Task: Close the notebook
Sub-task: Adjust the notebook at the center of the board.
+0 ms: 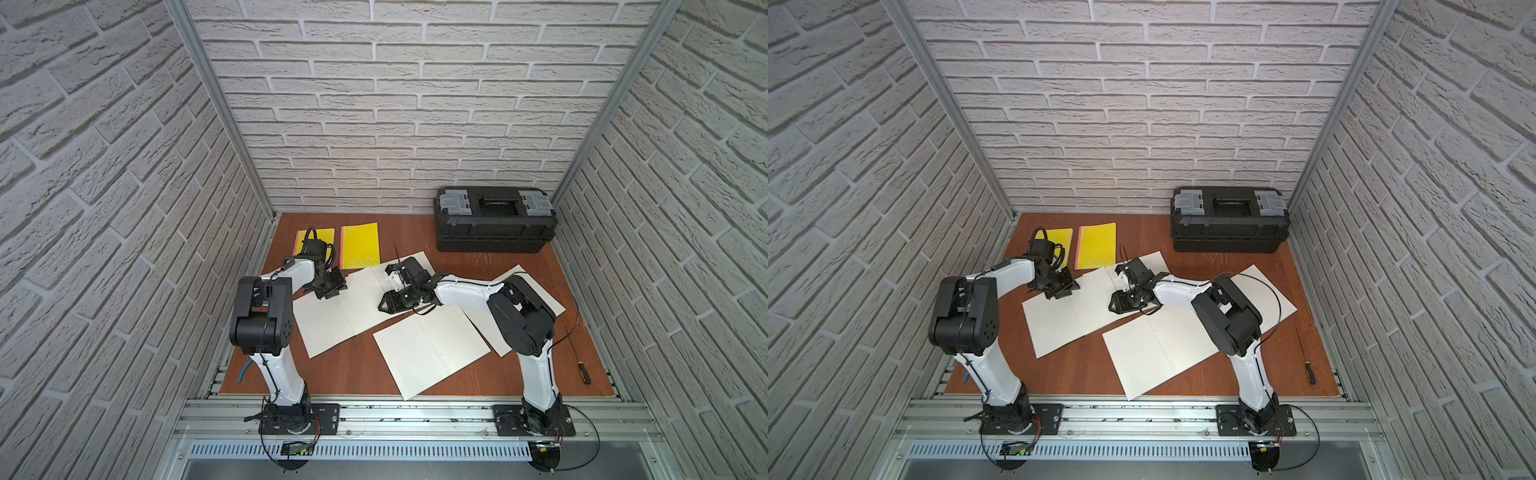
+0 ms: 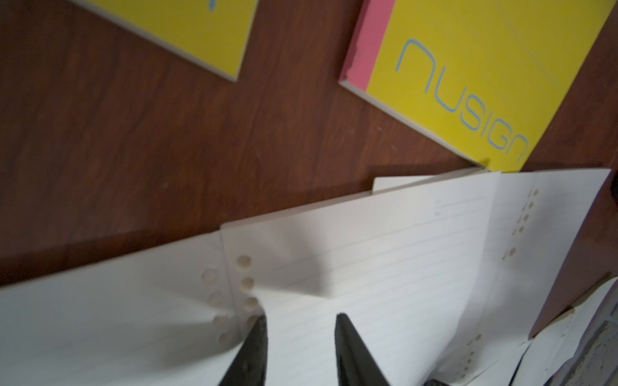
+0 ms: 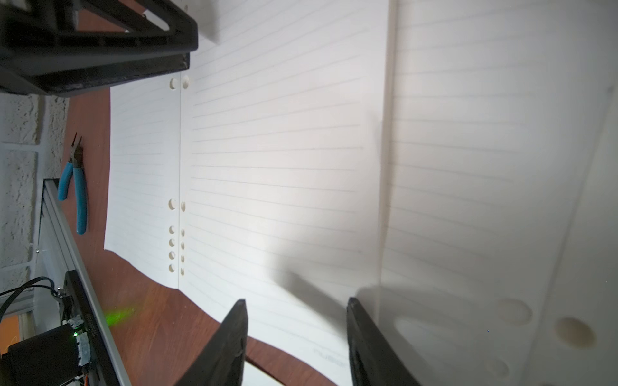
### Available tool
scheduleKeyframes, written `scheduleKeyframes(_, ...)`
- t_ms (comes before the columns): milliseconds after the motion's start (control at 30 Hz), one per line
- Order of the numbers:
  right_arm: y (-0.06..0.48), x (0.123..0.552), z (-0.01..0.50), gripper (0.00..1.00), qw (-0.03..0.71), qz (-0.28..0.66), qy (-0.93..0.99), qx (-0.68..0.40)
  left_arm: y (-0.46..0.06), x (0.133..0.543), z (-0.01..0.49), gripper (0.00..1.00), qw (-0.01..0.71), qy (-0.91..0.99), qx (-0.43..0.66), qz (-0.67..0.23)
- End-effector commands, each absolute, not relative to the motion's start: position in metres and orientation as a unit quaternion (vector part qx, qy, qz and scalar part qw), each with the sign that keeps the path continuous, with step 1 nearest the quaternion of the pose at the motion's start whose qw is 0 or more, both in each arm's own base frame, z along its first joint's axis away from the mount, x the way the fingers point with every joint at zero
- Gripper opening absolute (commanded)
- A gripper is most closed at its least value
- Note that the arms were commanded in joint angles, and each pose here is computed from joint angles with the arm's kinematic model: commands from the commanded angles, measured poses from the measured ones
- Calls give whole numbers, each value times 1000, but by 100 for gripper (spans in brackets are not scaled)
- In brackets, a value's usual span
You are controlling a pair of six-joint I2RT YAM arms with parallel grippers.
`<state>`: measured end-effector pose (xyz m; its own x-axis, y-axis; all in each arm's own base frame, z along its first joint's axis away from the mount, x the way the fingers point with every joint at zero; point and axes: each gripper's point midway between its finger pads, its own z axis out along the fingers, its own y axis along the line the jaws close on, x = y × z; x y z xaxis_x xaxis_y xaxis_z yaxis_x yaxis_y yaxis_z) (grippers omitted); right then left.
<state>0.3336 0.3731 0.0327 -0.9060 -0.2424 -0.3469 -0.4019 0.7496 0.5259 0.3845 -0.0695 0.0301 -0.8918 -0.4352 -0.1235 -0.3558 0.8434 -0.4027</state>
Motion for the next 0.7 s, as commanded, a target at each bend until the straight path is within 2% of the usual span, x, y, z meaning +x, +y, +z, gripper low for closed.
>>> scheduleKeyframes(0,374,303,2,48,69,293,938,-174,-48,378,13,35,84,963,-208,-152)
scheduleKeyframes(367,375,307,4,48,75,286,938,-180,-46,397,31,36,107,960,-194,-171)
scheduleKeyframes(667,356,318,41,51,139,258,939,-181,-44,396,62,37,144,957,-191,-166)
